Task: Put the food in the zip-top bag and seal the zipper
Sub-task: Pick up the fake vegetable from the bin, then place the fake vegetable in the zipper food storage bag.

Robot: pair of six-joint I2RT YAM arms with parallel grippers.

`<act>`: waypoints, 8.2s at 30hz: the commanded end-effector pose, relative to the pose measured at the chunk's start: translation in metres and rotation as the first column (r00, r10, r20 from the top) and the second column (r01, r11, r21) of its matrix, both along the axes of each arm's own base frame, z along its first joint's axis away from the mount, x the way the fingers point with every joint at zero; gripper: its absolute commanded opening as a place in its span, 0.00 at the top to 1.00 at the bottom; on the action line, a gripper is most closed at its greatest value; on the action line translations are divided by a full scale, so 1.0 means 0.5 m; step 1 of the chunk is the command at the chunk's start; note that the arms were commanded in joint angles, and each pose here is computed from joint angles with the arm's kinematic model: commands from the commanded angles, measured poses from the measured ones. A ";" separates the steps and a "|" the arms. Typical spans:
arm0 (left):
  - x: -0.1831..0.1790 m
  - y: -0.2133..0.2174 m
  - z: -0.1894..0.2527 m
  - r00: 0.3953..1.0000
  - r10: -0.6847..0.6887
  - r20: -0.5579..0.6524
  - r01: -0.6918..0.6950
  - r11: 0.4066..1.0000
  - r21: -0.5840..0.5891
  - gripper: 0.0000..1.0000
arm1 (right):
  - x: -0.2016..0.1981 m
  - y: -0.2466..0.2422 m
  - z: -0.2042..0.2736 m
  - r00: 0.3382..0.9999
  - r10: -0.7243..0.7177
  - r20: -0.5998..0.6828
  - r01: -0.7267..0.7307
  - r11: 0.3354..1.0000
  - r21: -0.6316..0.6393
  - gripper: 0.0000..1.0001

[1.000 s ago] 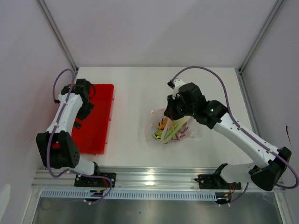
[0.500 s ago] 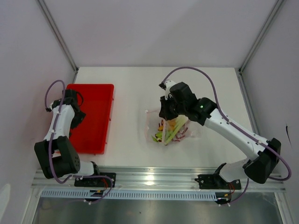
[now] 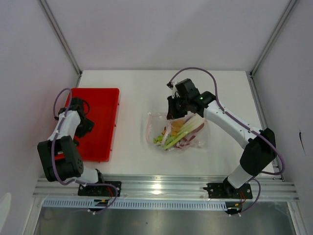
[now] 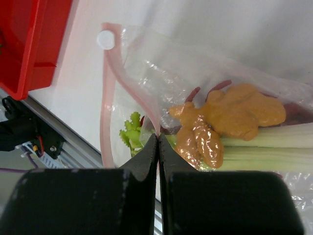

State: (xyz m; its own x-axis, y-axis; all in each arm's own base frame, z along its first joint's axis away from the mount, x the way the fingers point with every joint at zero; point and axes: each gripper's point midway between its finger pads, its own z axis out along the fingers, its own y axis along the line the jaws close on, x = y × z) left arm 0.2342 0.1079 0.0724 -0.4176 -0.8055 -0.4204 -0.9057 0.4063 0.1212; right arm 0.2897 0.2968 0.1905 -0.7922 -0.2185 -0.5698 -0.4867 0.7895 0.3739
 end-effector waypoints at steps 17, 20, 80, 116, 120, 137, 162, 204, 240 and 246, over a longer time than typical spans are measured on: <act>0.034 0.185 0.026 0.982 -0.177 0.064 0.158 0.961 0.226 0.01 | 0.042 -0.035 0.105 0.995 -0.011 -0.103 0.032 0.977 0.210 1.00; 0.032 0.194 -0.009 0.971 -0.240 -0.007 0.236 0.946 0.224 0.00 | 0.057 -0.041 0.110 0.994 -0.027 -0.110 0.052 0.972 0.230 1.00; 0.086 0.159 -0.064 0.759 -0.647 -0.073 0.651 0.754 0.090 0.28 | 0.073 -0.053 0.144 0.997 -0.048 -0.060 0.061 0.970 0.235 1.00; -0.013 0.115 -0.063 0.980 -0.154 0.126 0.153 0.988 0.018 0.17 | 0.076 -0.039 0.161 0.997 -0.031 -0.076 0.051 0.961 0.270 1.00; -0.020 0.145 -0.024 0.985 -0.139 0.099 0.130 0.987 0.095 0.17 | 0.078 -0.037 0.163 0.997 -0.028 -0.073 0.047 0.961 0.273 1.00; -0.074 0.225 0.000 0.995 -0.100 -0.006 0.100 0.978 0.185 0.23 | 0.066 -0.039 0.157 0.996 -0.024 -0.083 0.046 0.962 0.271 1.00; -0.028 0.132 -0.089 0.892 -0.410 -0.189 0.423 0.905 0.038 0.57 | 0.067 -0.048 0.162 0.997 -0.038 -0.061 0.052 0.966 0.253 1.00; 0.231 -0.325 0.432 0.334 -0.586 0.739 0.627 0.723 0.290 1.00 | 0.016 -0.001 0.116 0.990 -0.056 -0.133 0.082 0.977 0.196 1.00; 0.112 -0.715 0.403 0.044 -0.600 0.799 0.628 0.639 0.445 0.99 | 0.006 0.053 0.333 0.973 -0.047 -0.226 0.181 0.766 0.617 1.00; 0.087 -0.767 0.385 -0.029 -0.619 0.785 0.765 0.491 0.416 1.00 | 0.014 0.053 0.348 0.988 -0.034 -0.153 0.122 0.781 0.612 1.00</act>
